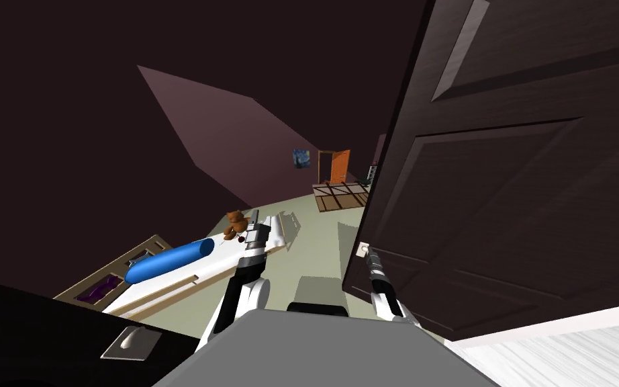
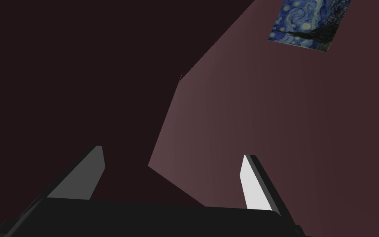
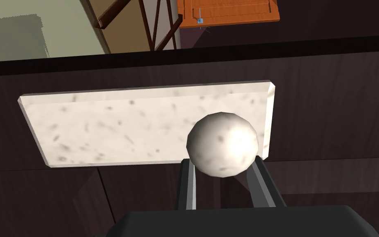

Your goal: Push the door open

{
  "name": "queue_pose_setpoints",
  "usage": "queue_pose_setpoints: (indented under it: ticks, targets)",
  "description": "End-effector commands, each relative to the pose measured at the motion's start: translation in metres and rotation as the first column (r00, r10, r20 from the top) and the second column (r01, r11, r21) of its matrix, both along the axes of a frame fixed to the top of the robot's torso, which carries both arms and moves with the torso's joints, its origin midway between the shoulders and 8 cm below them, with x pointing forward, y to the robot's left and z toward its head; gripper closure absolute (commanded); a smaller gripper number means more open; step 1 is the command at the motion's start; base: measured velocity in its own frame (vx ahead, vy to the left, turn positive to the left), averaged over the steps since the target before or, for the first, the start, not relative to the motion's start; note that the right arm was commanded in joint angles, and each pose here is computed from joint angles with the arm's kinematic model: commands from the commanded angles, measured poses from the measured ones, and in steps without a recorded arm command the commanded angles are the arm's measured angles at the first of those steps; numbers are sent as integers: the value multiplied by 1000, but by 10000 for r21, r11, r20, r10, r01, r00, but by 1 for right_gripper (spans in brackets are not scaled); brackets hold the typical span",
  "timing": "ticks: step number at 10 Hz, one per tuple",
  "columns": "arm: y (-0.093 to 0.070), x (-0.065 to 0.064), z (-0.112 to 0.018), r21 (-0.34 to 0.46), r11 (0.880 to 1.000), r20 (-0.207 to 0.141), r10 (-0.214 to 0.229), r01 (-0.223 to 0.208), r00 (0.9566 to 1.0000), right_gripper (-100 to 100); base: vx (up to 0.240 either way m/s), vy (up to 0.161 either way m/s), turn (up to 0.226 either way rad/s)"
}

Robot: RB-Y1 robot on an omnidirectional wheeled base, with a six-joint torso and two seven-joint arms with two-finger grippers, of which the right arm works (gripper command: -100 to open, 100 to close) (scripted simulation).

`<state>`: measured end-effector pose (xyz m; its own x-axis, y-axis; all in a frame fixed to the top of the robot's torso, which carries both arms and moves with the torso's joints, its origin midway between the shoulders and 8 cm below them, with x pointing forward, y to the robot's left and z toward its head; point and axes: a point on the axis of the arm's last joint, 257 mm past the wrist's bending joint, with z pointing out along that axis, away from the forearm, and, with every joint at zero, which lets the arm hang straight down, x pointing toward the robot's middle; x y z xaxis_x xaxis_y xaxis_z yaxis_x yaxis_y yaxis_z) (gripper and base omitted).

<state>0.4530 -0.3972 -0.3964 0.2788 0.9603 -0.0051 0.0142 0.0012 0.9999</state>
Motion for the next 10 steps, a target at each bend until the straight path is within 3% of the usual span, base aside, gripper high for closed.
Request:
queue_pose_setpoints:
  ticks: [1,5,10]
  targets:
    - [-6,1,4,-28,9999,98,-151,152,9998,100,178,13,-36]
    - [-28,-7,4,-12,9973,119,-729,730,9973,100,197,43,-48]
    - [-53,-19,5,9,9900,140,-1409,1409,9899,100,202,33,-49]
